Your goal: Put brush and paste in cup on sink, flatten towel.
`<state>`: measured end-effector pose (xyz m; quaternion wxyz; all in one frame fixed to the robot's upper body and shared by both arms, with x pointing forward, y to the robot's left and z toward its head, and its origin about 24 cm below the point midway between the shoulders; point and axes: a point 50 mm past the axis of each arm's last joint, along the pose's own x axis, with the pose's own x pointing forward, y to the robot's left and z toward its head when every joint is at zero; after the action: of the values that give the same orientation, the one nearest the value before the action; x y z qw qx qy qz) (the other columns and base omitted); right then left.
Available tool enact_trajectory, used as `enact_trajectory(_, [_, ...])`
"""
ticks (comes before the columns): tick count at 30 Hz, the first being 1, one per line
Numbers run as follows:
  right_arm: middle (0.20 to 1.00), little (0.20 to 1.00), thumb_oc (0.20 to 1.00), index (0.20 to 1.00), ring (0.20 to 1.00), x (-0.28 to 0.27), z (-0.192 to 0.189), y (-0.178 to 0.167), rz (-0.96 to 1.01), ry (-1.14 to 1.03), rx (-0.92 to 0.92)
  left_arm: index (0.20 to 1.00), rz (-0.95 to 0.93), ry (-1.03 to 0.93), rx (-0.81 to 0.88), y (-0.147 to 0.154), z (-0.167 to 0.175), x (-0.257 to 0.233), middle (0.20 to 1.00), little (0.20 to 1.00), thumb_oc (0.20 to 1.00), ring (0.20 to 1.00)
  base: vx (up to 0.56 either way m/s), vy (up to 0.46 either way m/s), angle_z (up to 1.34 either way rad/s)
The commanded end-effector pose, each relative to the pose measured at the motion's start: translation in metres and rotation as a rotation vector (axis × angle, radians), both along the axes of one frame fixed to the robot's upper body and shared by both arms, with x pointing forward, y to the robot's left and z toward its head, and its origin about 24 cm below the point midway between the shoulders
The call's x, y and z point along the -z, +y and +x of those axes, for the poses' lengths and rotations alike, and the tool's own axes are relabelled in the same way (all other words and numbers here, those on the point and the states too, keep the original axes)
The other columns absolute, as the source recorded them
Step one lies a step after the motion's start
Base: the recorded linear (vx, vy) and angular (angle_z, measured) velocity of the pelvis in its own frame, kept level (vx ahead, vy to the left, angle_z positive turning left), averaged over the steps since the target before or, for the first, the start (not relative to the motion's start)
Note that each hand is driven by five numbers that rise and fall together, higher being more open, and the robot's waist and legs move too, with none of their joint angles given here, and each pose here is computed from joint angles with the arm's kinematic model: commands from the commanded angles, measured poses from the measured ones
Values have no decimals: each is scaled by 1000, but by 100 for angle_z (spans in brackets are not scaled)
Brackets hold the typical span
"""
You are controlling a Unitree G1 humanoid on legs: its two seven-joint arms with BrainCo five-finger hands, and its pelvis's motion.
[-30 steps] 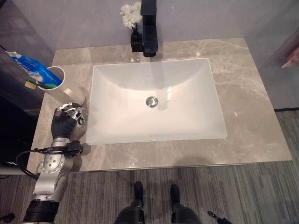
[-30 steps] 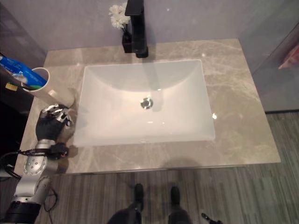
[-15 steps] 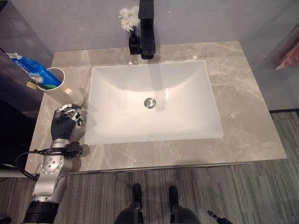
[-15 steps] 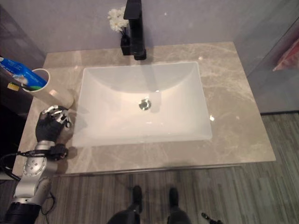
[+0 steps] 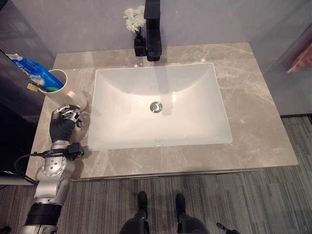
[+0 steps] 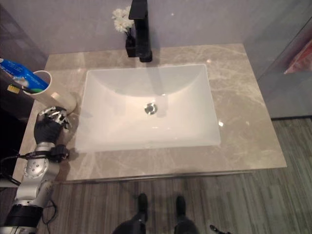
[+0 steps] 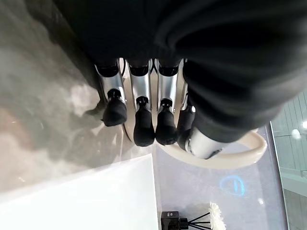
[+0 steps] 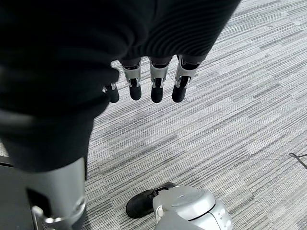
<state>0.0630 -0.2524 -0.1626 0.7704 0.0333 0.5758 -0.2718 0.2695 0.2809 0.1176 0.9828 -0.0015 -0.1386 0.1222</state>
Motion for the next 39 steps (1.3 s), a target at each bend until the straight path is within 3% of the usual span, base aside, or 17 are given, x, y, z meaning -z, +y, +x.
enact_trajectory(1, [1000, 1000, 1000, 1000, 1000, 0, -4, -2, -23, 27, -24, 200, -6, 49, -41, 10, 4, 8, 200, 200, 200, 200, 0, 0, 0])
enact_trajectory(16, [1000, 1000, 1000, 1000, 1000, 0, -9, -7, -41, 56, -25, 200, -9, 38, -96, 16, 13, 4, 200, 200, 200, 200, 5, 0, 0])
enact_trajectory(39, [1000, 1000, 1000, 1000, 1000, -3, -10, -15, -85, 87, -103, 200, 142, -35, -279, 61, 48, -69, 200, 200, 200, 200, 3, 0, -2])
